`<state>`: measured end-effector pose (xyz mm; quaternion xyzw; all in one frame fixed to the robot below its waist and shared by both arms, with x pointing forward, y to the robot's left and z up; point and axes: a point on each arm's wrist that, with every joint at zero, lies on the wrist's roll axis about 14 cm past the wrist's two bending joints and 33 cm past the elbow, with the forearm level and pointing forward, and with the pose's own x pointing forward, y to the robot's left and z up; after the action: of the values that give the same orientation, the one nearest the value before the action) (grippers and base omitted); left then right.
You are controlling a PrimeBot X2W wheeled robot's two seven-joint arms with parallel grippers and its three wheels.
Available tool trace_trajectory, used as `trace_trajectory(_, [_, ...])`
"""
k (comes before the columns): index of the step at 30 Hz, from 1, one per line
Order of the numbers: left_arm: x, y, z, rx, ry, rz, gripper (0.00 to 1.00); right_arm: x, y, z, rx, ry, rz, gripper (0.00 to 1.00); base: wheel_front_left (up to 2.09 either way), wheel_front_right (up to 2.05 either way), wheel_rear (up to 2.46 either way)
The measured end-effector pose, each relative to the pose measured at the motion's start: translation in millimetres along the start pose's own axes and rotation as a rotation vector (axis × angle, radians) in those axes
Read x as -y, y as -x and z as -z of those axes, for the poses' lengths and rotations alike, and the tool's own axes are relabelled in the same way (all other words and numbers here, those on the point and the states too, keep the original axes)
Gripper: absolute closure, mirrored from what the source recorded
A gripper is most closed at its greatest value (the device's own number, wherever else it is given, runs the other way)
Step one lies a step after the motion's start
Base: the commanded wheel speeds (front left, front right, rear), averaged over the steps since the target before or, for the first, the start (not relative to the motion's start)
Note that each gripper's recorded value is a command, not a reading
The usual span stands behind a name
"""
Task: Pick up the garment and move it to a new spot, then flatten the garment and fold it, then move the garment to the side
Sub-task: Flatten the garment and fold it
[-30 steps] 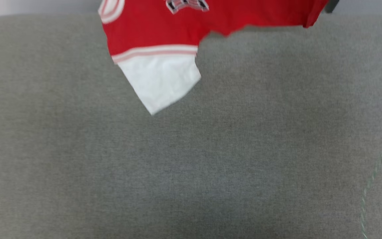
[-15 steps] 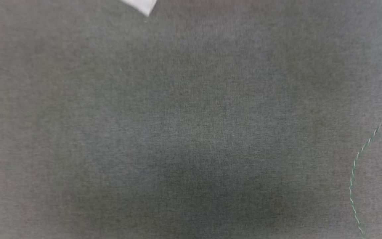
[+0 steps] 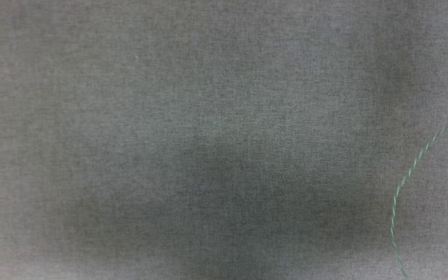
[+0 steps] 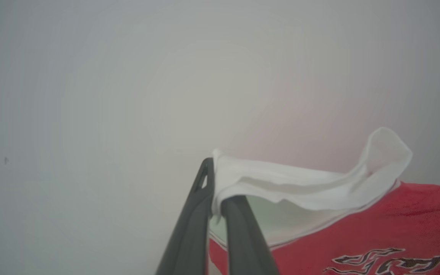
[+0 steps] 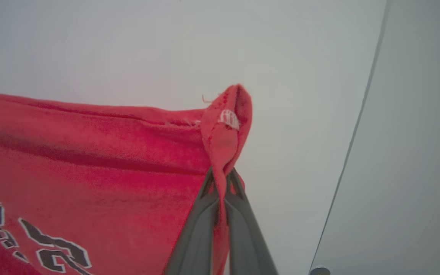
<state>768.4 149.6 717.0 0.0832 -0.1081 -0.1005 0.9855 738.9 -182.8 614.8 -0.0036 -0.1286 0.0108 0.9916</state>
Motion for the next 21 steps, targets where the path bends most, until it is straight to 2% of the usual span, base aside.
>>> trace_trajectory(5, [2,20,46,-0.127,0.007,0.016,1.0,-22,18,29,-0.111,-0.003,-0.063,1.0,0.0,0.0,0.0])
trace_trajectory(10, [3,62,89,-0.283,0.038,0.012,1.0,-39,55,54,-0.241,-0.035,-0.105,1.0,0.0,0.0,0.0])
trace_trajectory(16, [-8,122,92,-0.372,0.07,0.004,1.0,-53,107,54,-0.373,-0.061,-0.142,1.0,0.0,0.0,0.0])
trace_trajectory(21, [-13,187,114,-0.453,0.142,-0.01,1.0,-70,160,62,-0.5,-0.091,-0.192,1.0,0.0,0.0,0.0])
